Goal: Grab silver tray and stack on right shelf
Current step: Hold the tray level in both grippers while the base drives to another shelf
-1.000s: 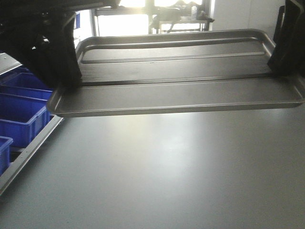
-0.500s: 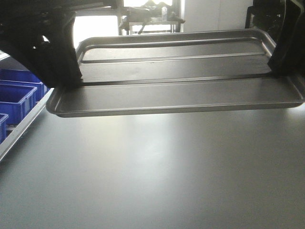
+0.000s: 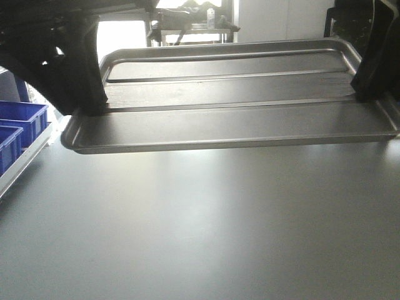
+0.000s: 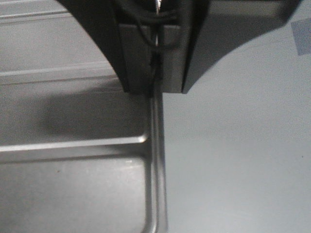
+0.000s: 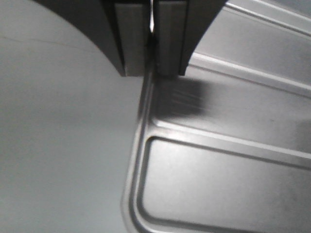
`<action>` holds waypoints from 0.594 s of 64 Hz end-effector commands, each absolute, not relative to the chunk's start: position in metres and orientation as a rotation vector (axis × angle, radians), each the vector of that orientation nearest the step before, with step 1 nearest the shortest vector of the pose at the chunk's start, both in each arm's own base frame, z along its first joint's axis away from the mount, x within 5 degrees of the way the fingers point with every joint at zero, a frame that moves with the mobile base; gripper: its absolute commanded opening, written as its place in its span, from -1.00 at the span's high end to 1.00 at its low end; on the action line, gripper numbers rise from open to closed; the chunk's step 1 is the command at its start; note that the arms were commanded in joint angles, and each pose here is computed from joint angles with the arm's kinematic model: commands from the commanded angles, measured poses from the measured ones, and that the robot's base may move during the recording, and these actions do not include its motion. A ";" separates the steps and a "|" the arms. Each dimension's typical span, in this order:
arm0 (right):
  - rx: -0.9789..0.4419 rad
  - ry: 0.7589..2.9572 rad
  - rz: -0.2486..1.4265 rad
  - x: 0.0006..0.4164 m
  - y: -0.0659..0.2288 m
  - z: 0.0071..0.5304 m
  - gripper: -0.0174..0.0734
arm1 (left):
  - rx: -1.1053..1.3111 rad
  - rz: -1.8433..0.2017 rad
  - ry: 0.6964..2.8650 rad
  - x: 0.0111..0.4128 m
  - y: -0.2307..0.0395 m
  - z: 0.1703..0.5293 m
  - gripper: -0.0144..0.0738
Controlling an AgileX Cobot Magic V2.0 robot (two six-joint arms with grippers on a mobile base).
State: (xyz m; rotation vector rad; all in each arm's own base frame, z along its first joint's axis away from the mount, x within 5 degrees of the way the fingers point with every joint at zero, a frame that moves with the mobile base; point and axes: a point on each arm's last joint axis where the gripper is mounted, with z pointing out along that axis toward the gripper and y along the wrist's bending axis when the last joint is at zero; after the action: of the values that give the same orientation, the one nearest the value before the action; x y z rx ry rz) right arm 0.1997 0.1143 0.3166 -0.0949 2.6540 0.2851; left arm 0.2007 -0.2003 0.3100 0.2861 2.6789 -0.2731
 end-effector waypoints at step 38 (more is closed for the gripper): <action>-0.127 2.544 0.292 0.202 0.112 0.333 0.49 | 0.328 -0.279 2.615 0.199 -0.198 0.325 0.88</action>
State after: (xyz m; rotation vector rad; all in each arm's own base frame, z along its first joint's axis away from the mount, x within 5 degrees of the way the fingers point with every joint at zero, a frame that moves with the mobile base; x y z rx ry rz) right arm 0.1998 0.1144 0.3167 -0.0949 2.6523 0.2861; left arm 0.2012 -0.2008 0.3089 0.2868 2.6821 -0.2699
